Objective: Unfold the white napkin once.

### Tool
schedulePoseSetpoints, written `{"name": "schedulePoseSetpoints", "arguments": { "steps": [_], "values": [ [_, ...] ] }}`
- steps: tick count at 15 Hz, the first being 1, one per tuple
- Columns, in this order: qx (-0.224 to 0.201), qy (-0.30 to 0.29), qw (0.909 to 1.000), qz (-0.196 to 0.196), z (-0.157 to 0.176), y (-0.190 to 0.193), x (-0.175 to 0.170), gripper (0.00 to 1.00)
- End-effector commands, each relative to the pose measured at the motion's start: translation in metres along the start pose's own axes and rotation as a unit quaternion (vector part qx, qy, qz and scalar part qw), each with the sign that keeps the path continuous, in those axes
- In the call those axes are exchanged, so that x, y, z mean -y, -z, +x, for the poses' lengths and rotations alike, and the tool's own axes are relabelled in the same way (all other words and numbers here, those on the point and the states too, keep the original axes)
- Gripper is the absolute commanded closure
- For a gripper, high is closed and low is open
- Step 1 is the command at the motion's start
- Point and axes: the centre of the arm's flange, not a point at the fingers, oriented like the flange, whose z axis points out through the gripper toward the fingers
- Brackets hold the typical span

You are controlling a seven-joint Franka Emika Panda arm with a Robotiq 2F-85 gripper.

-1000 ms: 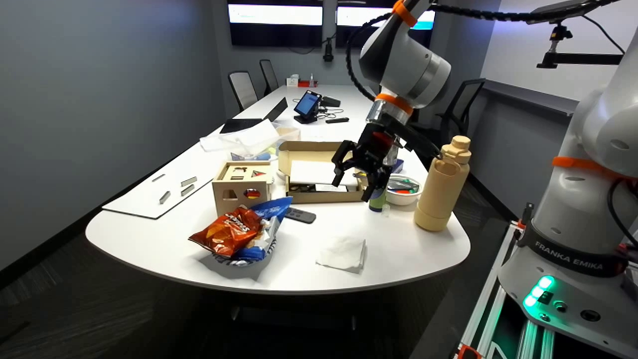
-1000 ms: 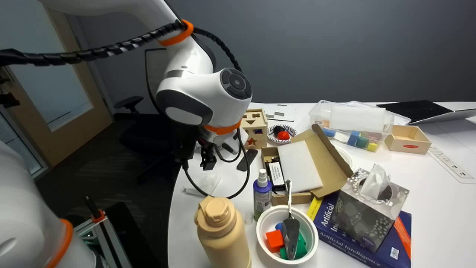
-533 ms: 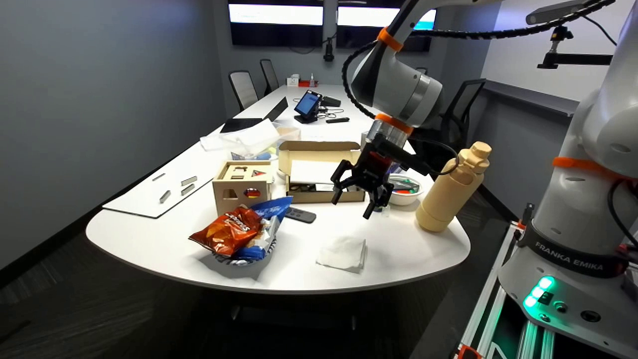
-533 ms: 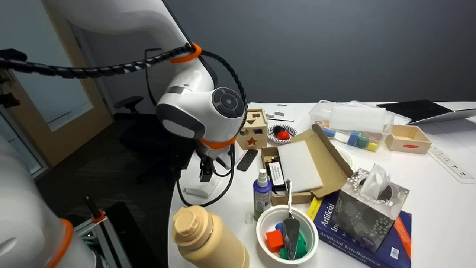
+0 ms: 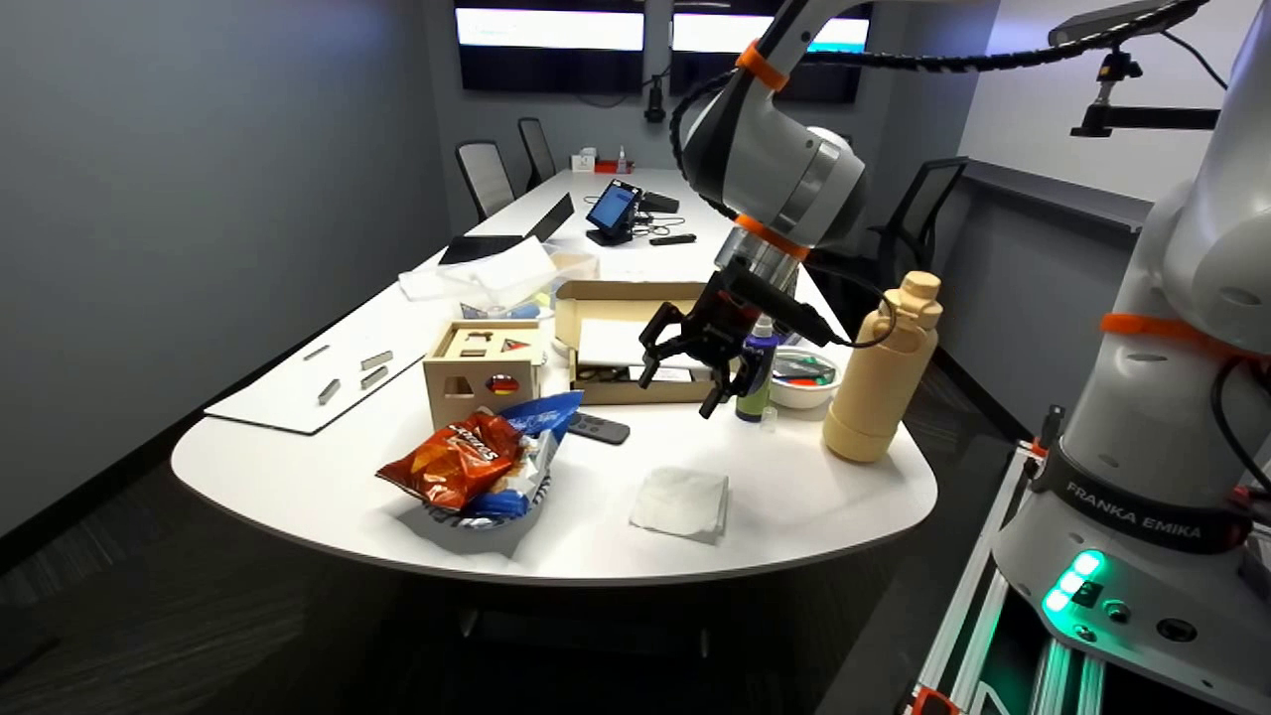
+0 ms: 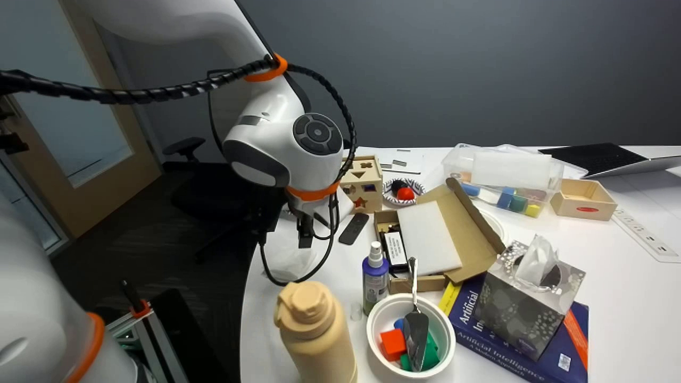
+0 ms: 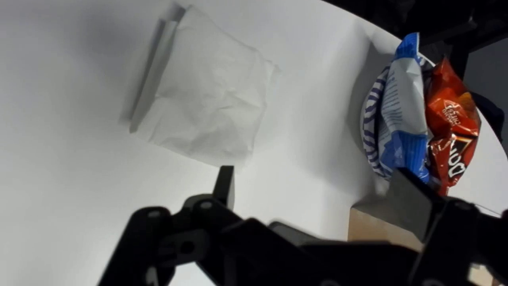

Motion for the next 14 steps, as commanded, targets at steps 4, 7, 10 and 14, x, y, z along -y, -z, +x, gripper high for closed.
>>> {"name": "schedulePoseSetpoints", "arguments": {
  "steps": [4, 7, 10, 14],
  "values": [
    [-0.028, 0.019, 0.9994, 0.001, 0.007, -0.006, 0.013, 0.0],
    [-0.008, 0.009, 0.9999, -0.001, 0.005, -0.013, 0.009, 0.0],
    [0.024, -0.002, 0.9997, 0.007, -0.001, -0.027, 0.002, 0.0],
    [0.045, -0.018, 0.9979, 0.043, -0.01, -0.046, 0.001, 0.0]
  ]
}}
